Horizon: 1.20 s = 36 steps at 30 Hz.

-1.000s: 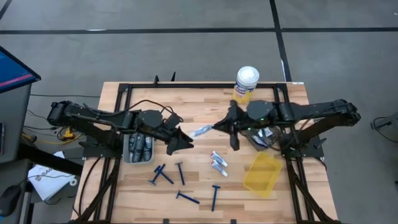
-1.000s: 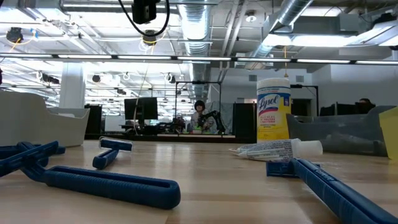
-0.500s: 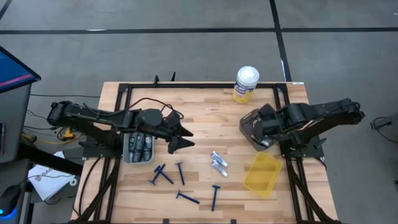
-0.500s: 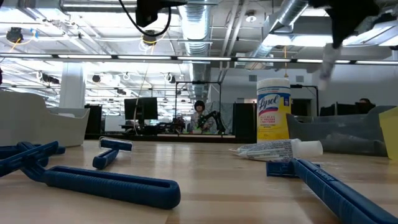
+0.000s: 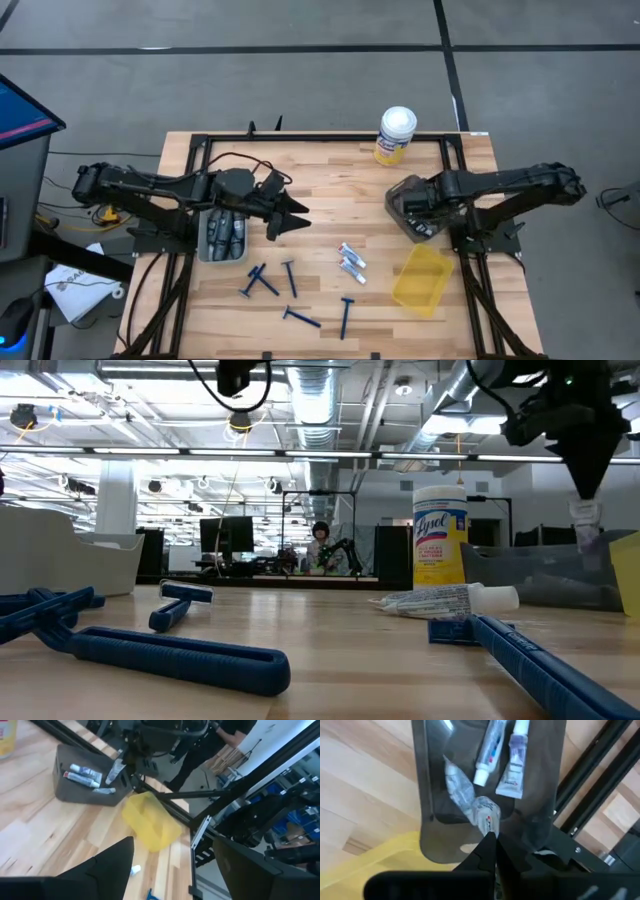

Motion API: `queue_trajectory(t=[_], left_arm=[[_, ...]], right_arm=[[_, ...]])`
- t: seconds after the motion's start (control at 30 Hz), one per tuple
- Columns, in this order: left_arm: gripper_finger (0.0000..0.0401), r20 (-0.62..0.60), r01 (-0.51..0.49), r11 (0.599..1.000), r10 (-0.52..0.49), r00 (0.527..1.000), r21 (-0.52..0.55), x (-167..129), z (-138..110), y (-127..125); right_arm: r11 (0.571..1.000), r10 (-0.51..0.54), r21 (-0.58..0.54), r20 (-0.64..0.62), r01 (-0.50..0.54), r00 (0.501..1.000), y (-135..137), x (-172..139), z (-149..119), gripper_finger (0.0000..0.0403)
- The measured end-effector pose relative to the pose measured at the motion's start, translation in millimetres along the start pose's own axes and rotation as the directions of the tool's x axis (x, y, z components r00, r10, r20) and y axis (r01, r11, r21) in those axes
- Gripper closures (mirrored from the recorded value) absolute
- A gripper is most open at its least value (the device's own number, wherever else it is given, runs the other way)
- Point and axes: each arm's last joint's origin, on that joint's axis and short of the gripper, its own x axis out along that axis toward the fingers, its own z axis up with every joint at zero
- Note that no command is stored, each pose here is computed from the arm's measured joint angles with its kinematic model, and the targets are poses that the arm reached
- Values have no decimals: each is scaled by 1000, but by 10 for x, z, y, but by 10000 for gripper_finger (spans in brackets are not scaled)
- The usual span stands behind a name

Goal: Pick & Place Travel size toiletries
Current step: Put the white toothpaste into the black bin

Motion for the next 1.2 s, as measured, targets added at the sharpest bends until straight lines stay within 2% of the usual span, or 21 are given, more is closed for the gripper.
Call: queue_trajectory(t=[0.17,0.27,0.4,0.53,0.63,0.77,0.83,0.93,1.07,1.2], left_arm=[[131,23,11,1000,-11,1000,1,-81,34,-27],[131,36,21,1000,-21,999,1,-132,55,-45],[136,70,47,999,-48,996,21,-310,110,-94],[145,141,87,990,-102,985,111,-617,198,-172],[155,213,65,985,-98,972,160,-909,246,-200],[168,313,10,984,-66,948,178,-1287,275,-202],[174,351,-13,985,-48,935,169,-1451,272,-190],[186,375,-58,984,-10,927,169,-1661,233,-149],[209,381,-133,971,49,923,198,-1880,158,-77],[239,386,-188,953,85,919,239,-2012,96,-20]], right_arm=[[1000,20,-15,2,-19,1000,-35,16,91,401],[998,45,-34,18,-44,999,-41,25,154,383],[997,74,-36,40,-72,996,-51,34,228,324],[991,133,-14,94,-132,987,-30,14,323,250],[967,247,17,204,-256,947,74,-99,409,202],[889,441,-37,331,-456,834,384,-237,460,167],[868,489,-78,308,-491,816,564,-207,442,165],[848,529,-142,205,-510,823,846,-80,384,171],[832,533,-221,66,-509,844,1204,155,284,183],[843,488,-257,-5,-473,873,1462,330,224,188]])
